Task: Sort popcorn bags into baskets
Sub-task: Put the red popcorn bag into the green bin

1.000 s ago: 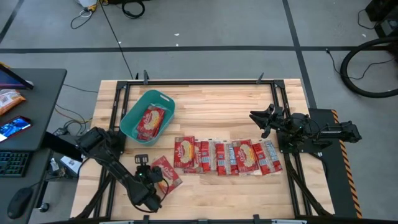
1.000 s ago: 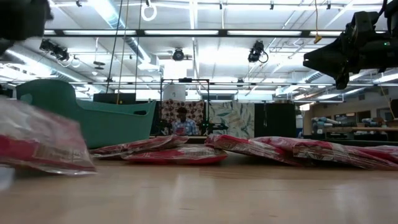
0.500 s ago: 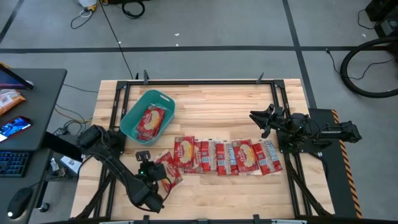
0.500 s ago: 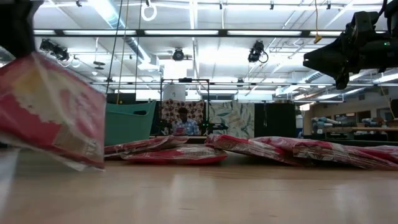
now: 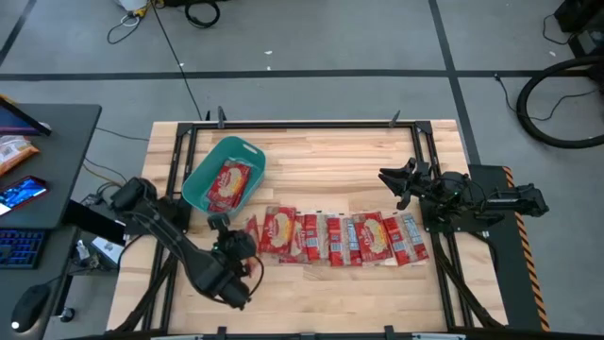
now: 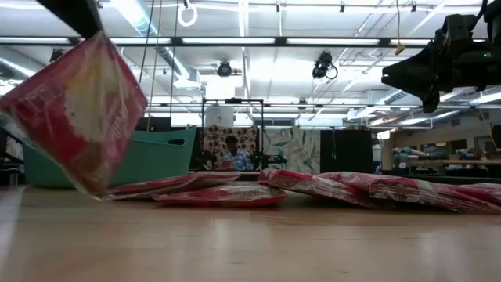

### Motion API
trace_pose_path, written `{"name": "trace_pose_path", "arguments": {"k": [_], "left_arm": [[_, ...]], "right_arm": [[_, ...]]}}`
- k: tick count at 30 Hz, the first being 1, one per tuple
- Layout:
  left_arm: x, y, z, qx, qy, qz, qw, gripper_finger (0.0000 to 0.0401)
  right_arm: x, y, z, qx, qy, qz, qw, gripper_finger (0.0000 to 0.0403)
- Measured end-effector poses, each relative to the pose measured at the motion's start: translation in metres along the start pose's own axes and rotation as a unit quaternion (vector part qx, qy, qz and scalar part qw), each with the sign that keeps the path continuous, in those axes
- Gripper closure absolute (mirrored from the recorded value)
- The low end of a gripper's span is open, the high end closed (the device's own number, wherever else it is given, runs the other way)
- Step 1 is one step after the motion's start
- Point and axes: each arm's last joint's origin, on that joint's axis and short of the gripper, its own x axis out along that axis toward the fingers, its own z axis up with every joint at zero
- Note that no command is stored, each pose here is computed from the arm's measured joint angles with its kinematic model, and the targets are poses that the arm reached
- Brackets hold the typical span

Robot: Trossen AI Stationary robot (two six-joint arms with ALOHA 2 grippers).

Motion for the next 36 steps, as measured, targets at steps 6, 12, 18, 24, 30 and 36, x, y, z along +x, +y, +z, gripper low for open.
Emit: {"name": "trace_pose_path", "arguments": {"k": [6,12,18,24,30,36], "left_arm": [[0.001,0.015,0.007,-0.011,-0.009,0.002,1.000,0.0401],[0.001,0.033,0.014,-0.030,-0.026,0.007,0.999,0.0401],[0.006,0.058,0.024,-0.071,-0.023,0.012,0.997,0.0401],[0.016,0.085,0.034,-0.119,-0.008,0.023,0.993,0.0401],[0.028,0.116,0.042,-0.161,0.008,0.037,0.986,0.0401],[0.041,0.144,0.047,-0.165,0.030,0.057,0.984,0.0401]], "right_arm": [[0.000,0.000,0.000,0.000,0.000,0.000,1.000,0.0288],[0.000,0.000,0.000,0.000,0.000,0.000,1.000,0.0288],[0.000,0.000,0.000,0.000,0.000,0.000,1.000,0.0288],[0.000,0.000,0.000,0.000,0.000,0.000,1.000,0.0288],[0.000,0.000,0.000,0.000,0.000,0.000,1.000,0.0288],[0.000,0.000,0.000,0.000,0.000,0.000,1.000,0.0288]]}}
